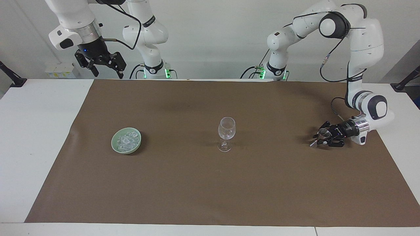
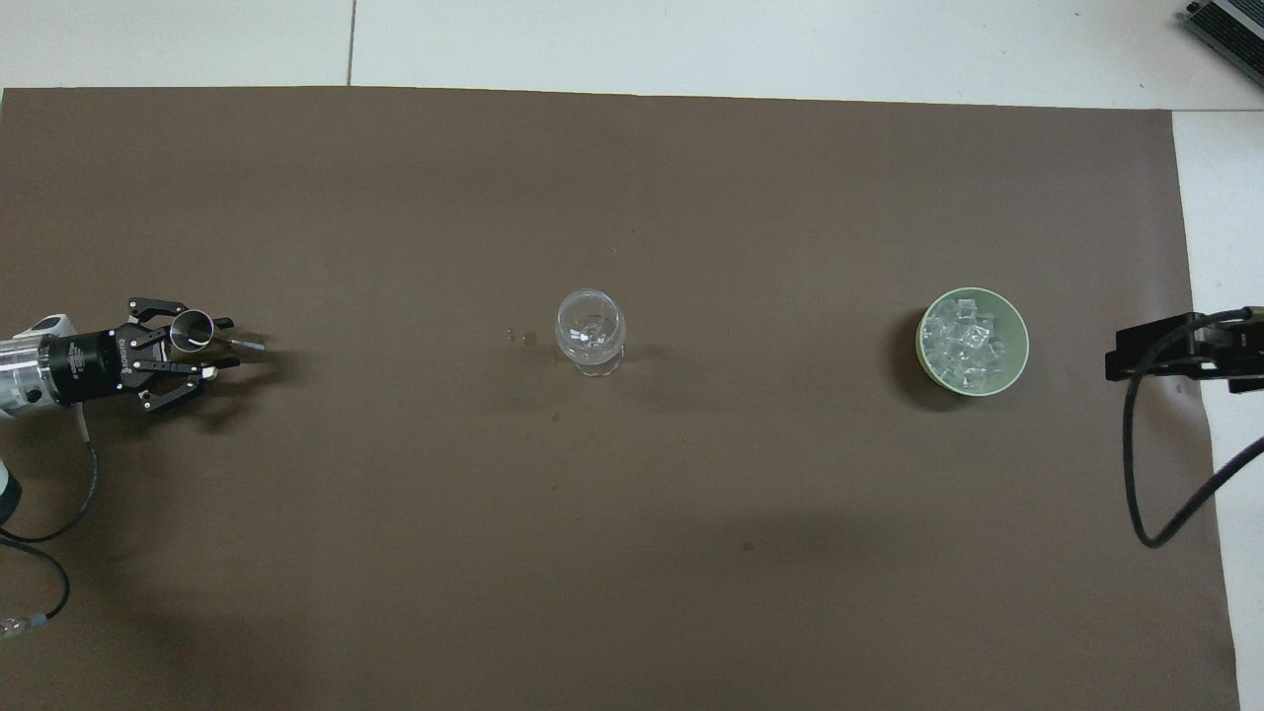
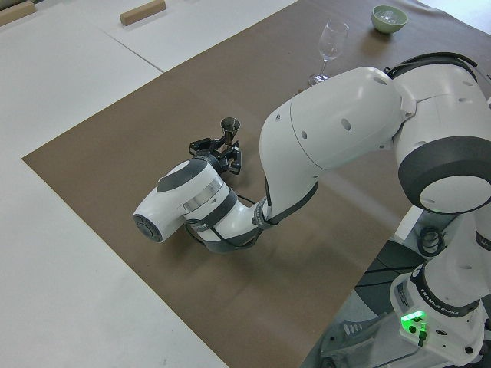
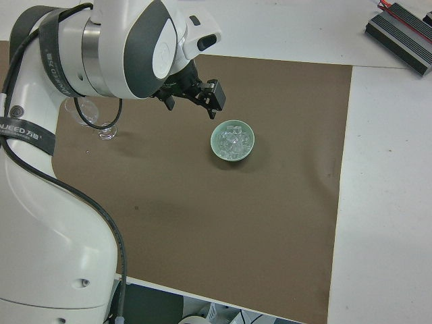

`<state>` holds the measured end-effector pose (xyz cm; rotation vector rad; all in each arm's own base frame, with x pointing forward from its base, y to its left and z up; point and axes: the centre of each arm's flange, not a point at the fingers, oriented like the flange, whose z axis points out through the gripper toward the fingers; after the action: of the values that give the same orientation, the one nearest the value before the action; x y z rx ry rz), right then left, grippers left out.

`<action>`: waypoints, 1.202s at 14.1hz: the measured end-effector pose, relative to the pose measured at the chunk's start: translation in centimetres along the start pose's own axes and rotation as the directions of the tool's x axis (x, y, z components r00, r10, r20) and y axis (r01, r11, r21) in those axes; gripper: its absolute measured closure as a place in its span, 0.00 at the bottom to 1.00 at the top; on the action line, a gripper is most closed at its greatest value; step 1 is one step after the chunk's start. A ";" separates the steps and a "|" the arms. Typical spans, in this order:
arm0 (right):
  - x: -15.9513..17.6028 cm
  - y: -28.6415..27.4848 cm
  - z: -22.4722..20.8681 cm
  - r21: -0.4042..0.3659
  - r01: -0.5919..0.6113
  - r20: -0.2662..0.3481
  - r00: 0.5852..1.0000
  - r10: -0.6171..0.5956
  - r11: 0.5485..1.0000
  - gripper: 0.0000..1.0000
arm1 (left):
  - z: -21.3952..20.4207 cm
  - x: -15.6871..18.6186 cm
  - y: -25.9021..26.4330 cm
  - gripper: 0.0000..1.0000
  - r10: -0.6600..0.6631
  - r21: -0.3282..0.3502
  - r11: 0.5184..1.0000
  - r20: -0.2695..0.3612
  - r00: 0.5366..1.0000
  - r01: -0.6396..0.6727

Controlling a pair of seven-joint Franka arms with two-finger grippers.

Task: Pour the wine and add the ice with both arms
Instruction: 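Lift the silver shaker with the left gripper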

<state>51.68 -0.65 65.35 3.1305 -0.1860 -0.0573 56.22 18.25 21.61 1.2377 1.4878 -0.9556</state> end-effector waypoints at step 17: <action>0.0 0.0 0.0 0.000 0.000 0.000 1.000 0.000 1.000 0.00 | 0.7 -0.6 0.1 0.79 0.011 0.012 1.000 0.034 0.999 -0.012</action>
<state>51.68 -0.65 65.35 3.1305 -0.1861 -0.0574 56.51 17.50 22.05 1.2318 1.4487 -0.9751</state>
